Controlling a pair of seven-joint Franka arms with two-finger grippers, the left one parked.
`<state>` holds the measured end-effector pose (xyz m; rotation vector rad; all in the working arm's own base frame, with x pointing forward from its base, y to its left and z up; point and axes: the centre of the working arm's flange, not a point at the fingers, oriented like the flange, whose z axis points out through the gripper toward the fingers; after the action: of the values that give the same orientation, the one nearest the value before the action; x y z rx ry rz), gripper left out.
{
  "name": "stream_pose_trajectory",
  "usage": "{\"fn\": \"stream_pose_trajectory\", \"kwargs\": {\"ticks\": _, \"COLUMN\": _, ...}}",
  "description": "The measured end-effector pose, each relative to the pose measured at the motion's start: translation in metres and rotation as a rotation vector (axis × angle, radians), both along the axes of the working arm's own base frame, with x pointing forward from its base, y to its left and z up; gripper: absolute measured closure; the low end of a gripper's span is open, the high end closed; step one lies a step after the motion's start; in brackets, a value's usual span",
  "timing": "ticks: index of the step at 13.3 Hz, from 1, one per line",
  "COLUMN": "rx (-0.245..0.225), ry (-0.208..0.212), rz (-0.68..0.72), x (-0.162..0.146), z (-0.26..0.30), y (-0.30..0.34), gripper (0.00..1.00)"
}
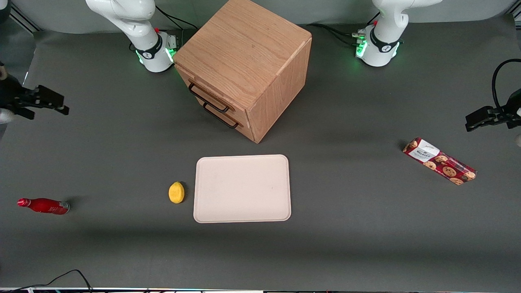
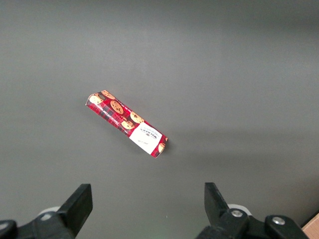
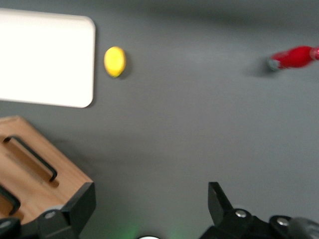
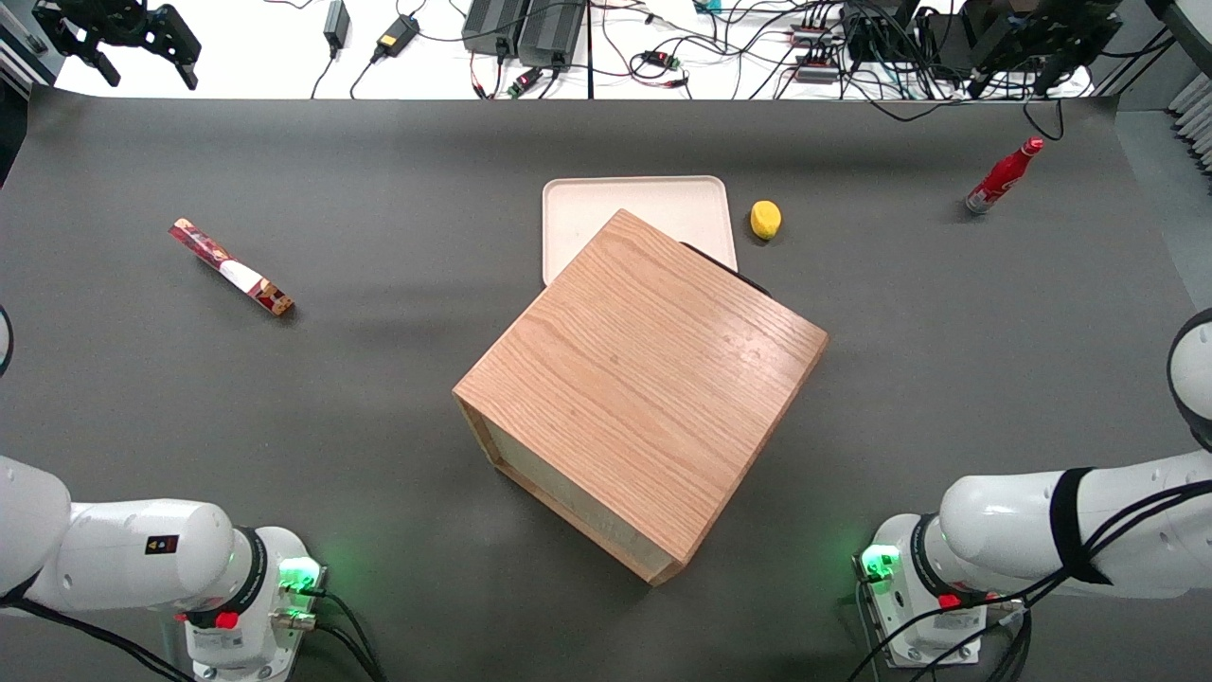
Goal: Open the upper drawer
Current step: 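Move the right gripper toward the upper drawer's black handle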
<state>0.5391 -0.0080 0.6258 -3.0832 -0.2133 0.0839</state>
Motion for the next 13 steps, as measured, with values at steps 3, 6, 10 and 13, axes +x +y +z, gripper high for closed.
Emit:
{"fn": "stream_pose_trajectory", "kwargs": {"ticks": 3, "rx": 0.04, "ry": 0.043, "rz": 0.113, "x": 0.001, "z": -0.017, "y": 0.05, "gripper": 0.0}}
{"fn": "stream_pose_trajectory", "kwargs": {"ticks": 6, "rx": 0.046, "ry": 0.099, "rz": 0.24, "x": -0.003, "z": -0.044, "y": 0.117, "gripper": 0.0}}
{"fn": "stream_pose_trajectory", "kwargs": {"ticks": 10, "rx": 0.071, "ry": 0.104, "rz": 0.375, "x": -0.003, "z": -0.09, "y": 0.19, "gripper": 0.0}}
{"fn": "stream_pose_trajectory", "kwargs": {"ticks": 13, "rx": 0.118, "ry": 0.107, "rz": 0.449, "x": -0.011, "z": -0.122, "y": 0.217, "gripper": 0.0}}
